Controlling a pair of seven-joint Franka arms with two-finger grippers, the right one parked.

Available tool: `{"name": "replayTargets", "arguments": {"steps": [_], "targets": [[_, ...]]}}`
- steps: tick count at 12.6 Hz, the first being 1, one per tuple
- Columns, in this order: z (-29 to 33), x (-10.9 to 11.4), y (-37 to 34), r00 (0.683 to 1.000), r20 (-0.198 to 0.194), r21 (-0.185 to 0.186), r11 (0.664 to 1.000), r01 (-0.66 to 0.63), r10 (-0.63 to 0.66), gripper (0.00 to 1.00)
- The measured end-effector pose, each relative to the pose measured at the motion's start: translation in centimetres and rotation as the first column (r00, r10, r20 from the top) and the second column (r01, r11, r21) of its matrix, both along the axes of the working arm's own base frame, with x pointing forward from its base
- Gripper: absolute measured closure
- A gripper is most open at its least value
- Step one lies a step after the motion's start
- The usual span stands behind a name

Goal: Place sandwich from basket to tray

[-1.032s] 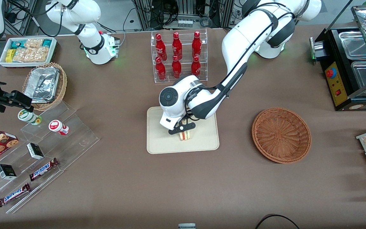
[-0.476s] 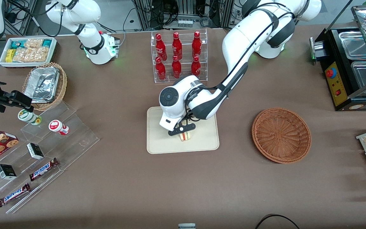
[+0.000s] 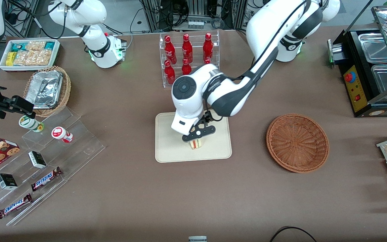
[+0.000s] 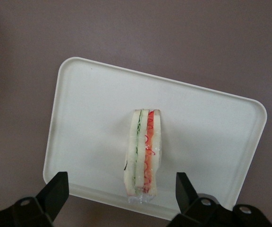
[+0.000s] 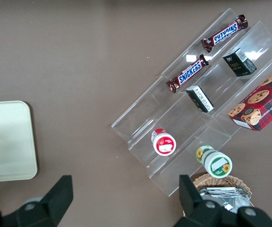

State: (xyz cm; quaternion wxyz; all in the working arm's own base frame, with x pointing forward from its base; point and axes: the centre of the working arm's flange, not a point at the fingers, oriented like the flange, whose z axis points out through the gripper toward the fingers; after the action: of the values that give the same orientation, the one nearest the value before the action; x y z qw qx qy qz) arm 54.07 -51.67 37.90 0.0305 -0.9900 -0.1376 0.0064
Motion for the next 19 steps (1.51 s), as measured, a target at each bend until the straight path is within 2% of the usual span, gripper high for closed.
{"name": "replayTargets", "arguments": {"steps": [2,4,6,9,13,16,19], "targets": [[2.4,1.1,2.7,0.999,-0.04,0.008,1.0,-0.009,0.009,0.0],[4.5,3.5,7.3,0.997,-0.078,-0.008,1.0,0.022,-0.022,0.0],[5.9,5.1,11.7,0.992,-0.097,-0.005,0.997,0.079,-0.079,0.0],[7.6,6.0,18.0,0.981,-0.119,-0.006,0.988,0.157,-0.156,0.0],[8.9,5.5,25.8,0.964,-0.124,-0.021,0.972,0.234,-0.235,0.0],[10.0,4.3,30.8,0.95,-0.133,-0.024,0.959,0.281,-0.281,0.0],[11.6,3.0,35.4,0.938,-0.133,-0.045,0.947,0.317,-0.321,0.0]]}}
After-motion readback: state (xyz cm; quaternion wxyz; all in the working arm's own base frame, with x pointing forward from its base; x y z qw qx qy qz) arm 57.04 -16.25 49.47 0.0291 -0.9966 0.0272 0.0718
